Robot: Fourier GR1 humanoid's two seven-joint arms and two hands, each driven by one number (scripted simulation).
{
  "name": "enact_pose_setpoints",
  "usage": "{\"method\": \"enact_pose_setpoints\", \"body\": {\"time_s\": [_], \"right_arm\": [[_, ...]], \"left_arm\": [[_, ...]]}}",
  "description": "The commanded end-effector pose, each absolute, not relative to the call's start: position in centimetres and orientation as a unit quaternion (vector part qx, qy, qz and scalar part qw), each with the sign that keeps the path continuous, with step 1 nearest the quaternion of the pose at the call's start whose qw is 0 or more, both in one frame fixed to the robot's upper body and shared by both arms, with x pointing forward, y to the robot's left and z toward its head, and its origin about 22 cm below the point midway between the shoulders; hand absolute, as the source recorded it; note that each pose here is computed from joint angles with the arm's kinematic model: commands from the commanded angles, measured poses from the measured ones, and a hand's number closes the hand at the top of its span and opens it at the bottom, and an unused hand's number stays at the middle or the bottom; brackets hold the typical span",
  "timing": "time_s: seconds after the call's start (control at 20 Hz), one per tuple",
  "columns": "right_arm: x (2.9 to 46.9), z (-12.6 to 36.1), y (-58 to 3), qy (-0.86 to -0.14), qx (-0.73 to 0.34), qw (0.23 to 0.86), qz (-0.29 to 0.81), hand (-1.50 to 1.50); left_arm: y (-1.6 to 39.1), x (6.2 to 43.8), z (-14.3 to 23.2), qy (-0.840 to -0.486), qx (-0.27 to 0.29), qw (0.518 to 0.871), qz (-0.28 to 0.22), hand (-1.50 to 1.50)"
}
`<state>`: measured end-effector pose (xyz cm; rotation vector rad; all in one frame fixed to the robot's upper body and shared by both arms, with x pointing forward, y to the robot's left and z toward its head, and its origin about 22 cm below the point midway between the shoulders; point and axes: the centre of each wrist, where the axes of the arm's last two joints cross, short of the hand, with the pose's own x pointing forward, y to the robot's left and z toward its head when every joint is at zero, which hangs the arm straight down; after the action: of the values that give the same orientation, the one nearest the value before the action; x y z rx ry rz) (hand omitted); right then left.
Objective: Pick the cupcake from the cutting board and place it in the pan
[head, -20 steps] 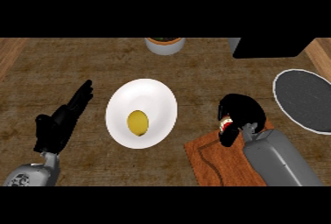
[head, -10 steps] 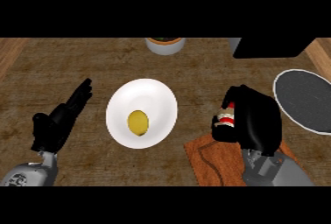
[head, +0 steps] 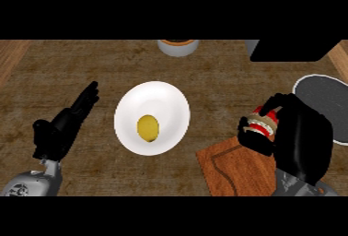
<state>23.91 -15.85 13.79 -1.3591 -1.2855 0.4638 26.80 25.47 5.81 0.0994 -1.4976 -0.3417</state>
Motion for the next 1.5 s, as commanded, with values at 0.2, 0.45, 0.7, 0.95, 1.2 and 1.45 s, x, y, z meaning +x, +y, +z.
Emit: {"method": "enact_pose_setpoints", "body": {"time_s": [0.2, 0.45, 0.7, 0.95, 1.2, 1.45], "right_arm": [[25.8, 11.9, -23.5, -0.569, -0.569, 0.586, 0.094, 1.50], [29.2, 8.6, -29.1, -0.545, -0.606, 0.571, 0.098, 1.50], [29.2, 6.1, -34.5, -0.526, -0.636, 0.557, 0.090, 1.50], [32.9, 4.5, -38.2, -0.526, -0.634, 0.562, 0.076, 1.50], [32.7, 4.2, -42.6, -0.529, -0.639, 0.553, 0.080, 1.50], [32.7, 3.8, -45.8, -0.528, -0.636, 0.556, 0.085, 1.50]], "left_arm": [[25.4, 26.2, 5.4, -0.678, 0.047, 0.716, -0.157, 0.00], [24.8, 27.9, 5.9, -0.675, 0.034, 0.718, -0.164, 0.00], [25.8, 27.1, 6.0, -0.677, 0.054, 0.717, -0.157, 0.00], [24.2, 25.9, 4.2, -0.681, 0.040, 0.714, -0.160, 0.00], [26.3, 28.3, 5.6, -0.681, 0.046, 0.714, -0.156, 0.00], [24.7, 28.0, 4.6, -0.681, 0.040, 0.712, -0.166, 0.00]]}}
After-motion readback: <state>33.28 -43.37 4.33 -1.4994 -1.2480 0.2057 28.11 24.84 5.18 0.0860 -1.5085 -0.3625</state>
